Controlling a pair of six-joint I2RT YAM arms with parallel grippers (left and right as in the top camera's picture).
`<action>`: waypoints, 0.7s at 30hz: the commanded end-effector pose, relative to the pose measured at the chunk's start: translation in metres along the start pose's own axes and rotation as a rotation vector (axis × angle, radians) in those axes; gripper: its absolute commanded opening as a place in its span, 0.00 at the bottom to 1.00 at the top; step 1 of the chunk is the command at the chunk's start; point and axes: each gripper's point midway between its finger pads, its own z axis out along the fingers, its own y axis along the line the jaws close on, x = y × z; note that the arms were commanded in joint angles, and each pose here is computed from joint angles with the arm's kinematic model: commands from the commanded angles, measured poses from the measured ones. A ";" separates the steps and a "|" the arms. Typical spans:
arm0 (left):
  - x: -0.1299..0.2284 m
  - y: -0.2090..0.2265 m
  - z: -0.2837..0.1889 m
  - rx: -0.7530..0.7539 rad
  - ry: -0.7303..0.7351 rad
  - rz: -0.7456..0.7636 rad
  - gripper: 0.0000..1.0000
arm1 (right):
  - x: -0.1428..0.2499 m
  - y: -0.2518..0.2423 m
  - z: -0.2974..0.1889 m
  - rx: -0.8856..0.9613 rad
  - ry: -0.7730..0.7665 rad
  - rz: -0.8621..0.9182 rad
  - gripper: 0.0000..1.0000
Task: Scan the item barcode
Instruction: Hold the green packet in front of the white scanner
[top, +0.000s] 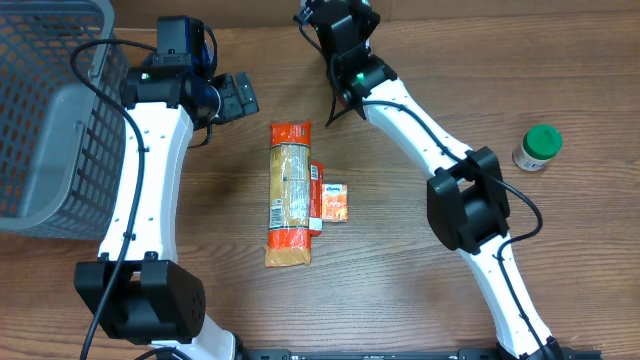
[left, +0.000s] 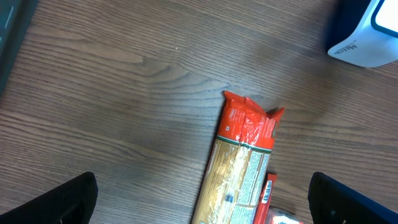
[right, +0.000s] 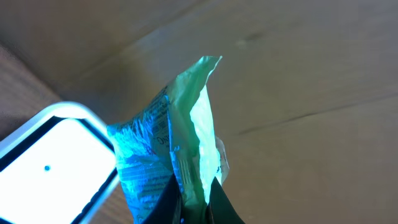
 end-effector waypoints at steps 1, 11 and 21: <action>-0.001 0.001 0.002 -0.009 0.000 0.013 1.00 | 0.005 0.014 0.003 0.010 0.024 -0.029 0.04; -0.001 0.001 0.002 -0.009 0.001 0.012 1.00 | 0.004 0.040 -0.005 -0.046 0.041 -0.027 0.04; -0.001 0.001 0.002 -0.009 0.000 0.012 0.99 | 0.017 0.070 -0.015 -0.156 0.089 -0.072 0.04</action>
